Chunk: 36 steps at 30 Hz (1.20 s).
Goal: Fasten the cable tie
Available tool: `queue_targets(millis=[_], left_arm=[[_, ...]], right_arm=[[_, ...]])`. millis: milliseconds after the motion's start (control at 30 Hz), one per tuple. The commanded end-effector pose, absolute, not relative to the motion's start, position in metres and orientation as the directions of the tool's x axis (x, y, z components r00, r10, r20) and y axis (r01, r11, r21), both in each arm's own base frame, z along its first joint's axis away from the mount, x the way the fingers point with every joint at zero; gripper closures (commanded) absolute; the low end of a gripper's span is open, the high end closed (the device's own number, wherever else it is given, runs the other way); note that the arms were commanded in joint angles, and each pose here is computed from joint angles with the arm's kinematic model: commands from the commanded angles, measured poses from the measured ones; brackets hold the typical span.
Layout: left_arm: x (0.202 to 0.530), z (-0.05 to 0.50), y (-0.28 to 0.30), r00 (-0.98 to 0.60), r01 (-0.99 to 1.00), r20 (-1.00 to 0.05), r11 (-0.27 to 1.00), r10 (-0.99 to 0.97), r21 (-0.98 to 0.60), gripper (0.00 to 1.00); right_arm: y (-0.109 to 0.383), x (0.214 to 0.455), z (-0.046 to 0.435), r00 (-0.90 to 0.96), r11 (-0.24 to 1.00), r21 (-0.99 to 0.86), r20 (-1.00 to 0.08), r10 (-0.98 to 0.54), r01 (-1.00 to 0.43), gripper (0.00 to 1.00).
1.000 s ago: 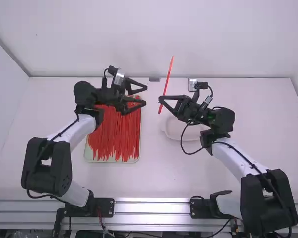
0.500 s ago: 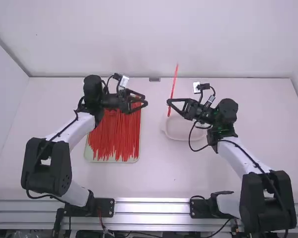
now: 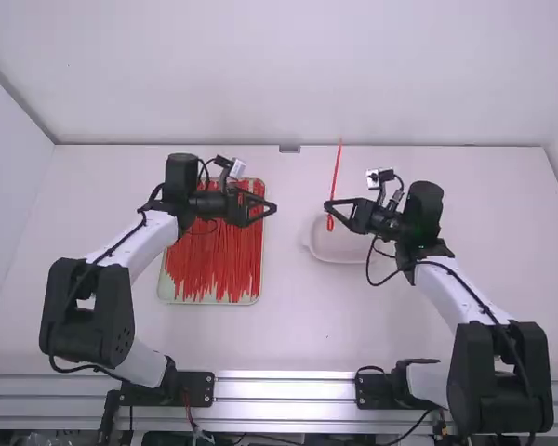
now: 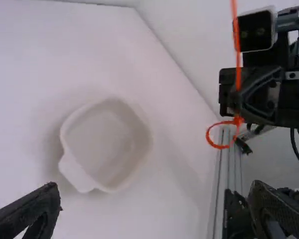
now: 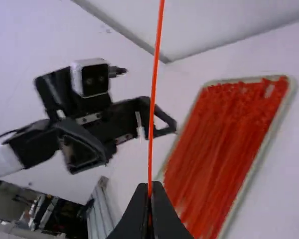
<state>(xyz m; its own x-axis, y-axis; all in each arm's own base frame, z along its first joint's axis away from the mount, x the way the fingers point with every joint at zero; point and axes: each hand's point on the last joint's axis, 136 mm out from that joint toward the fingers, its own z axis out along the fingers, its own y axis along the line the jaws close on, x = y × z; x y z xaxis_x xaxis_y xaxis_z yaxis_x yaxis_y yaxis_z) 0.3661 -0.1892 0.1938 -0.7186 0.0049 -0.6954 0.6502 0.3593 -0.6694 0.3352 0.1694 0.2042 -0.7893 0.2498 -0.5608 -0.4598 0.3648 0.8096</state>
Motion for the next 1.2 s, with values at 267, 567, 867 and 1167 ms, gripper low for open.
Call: queue_targets(millis=[267,567,867,1167], left_arm=[[0.361,0.187,-0.187,-0.727,0.648,-0.685,0.368,0.038,-0.667,0.01],[0.355,0.181,-0.186,-0.755,0.62,-0.654,0.373,0.045,-0.69,0.01],[0.354,0.18,-0.187,-0.752,0.626,-0.657,0.37,0.052,-0.687,0.01],[0.354,0.18,-0.187,-0.754,0.624,-0.655,0.37,0.052,-0.688,0.01]], right_arm=[[0.138,0.36,0.158,-0.72,0.683,0.632,-0.658,0.222,-0.366,1.0],[0.122,0.363,0.123,-0.731,0.845,0.49,-0.654,0.195,-0.213,1.0],[0.116,0.375,0.077,-0.762,0.903,0.412,-0.623,0.179,-0.125,1.0],[0.114,0.389,0.024,-0.795,0.907,0.411,-0.578,0.185,-0.088,1.0]])
